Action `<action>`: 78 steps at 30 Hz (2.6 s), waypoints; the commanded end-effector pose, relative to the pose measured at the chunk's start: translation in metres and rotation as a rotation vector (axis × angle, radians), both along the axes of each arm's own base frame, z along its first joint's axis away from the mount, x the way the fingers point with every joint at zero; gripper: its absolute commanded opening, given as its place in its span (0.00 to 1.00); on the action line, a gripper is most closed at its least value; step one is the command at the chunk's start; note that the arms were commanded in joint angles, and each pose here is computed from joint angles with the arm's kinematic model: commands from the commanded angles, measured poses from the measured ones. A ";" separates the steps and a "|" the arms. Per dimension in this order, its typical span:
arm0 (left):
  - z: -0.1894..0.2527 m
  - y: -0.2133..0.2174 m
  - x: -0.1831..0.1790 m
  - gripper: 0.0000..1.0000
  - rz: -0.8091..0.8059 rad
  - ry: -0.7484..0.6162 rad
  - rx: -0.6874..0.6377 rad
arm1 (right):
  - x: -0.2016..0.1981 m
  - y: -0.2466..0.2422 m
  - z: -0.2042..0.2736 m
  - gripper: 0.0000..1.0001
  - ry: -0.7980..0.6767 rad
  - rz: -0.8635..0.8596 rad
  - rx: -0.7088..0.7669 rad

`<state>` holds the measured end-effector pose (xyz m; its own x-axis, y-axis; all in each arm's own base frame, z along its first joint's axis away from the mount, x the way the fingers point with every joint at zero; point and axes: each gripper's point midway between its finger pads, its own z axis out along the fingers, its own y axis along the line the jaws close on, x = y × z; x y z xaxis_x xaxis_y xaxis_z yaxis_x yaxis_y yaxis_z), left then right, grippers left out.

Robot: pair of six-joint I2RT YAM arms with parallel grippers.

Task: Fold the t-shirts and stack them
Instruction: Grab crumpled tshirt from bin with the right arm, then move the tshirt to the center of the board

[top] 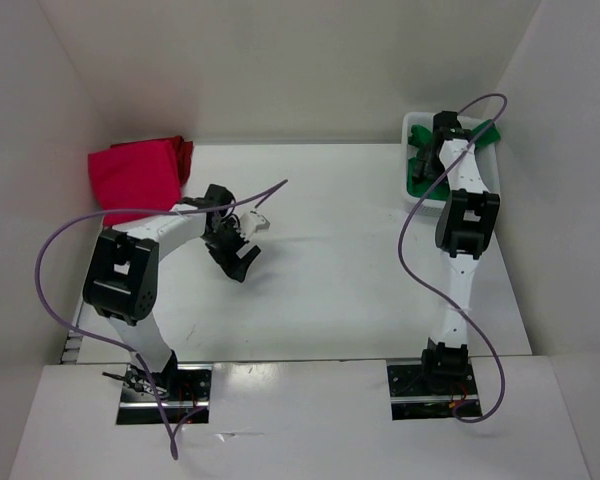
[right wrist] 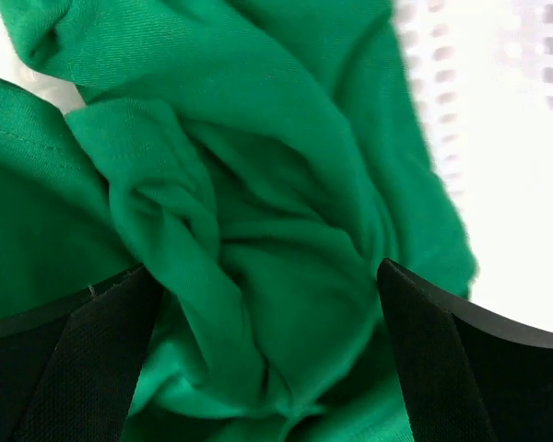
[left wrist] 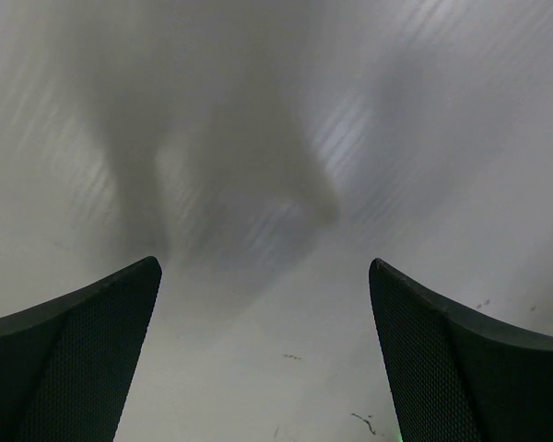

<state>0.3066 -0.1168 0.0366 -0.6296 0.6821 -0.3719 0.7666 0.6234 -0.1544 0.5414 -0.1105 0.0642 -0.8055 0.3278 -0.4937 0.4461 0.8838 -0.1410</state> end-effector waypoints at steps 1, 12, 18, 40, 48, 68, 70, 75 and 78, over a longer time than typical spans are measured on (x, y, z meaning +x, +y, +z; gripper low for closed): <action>-0.006 -0.007 -0.010 1.00 -0.035 0.041 -0.009 | 0.007 -0.001 0.004 1.00 -0.016 0.001 0.027; -0.004 -0.016 -0.002 1.00 -0.028 0.029 -0.009 | 0.004 -0.002 -0.027 0.09 0.030 0.007 0.114; -0.002 -0.013 0.000 1.00 -0.023 0.015 0.009 | 0.015 -0.006 0.038 0.00 -0.100 0.000 0.085; 0.042 0.020 0.049 1.00 0.243 -0.170 0.106 | -0.182 0.211 0.575 0.00 -1.343 0.663 0.118; 0.080 0.092 0.080 1.00 0.541 -0.248 0.064 | -0.181 0.278 0.535 0.00 -1.215 0.775 0.198; 0.134 0.025 0.012 1.00 0.034 -0.394 0.053 | -0.158 0.315 0.189 0.99 -0.443 0.649 0.399; 0.121 0.002 -0.002 1.00 -0.055 -0.350 0.035 | -0.160 0.318 0.152 0.99 -0.386 0.625 0.419; 0.069 -0.076 -0.025 1.00 -0.243 -0.310 0.072 | -0.137 0.326 0.098 0.99 -0.312 0.534 0.426; 0.042 -0.090 -0.013 1.00 -0.207 -0.309 0.137 | -0.109 0.335 0.065 0.99 -0.246 0.491 0.482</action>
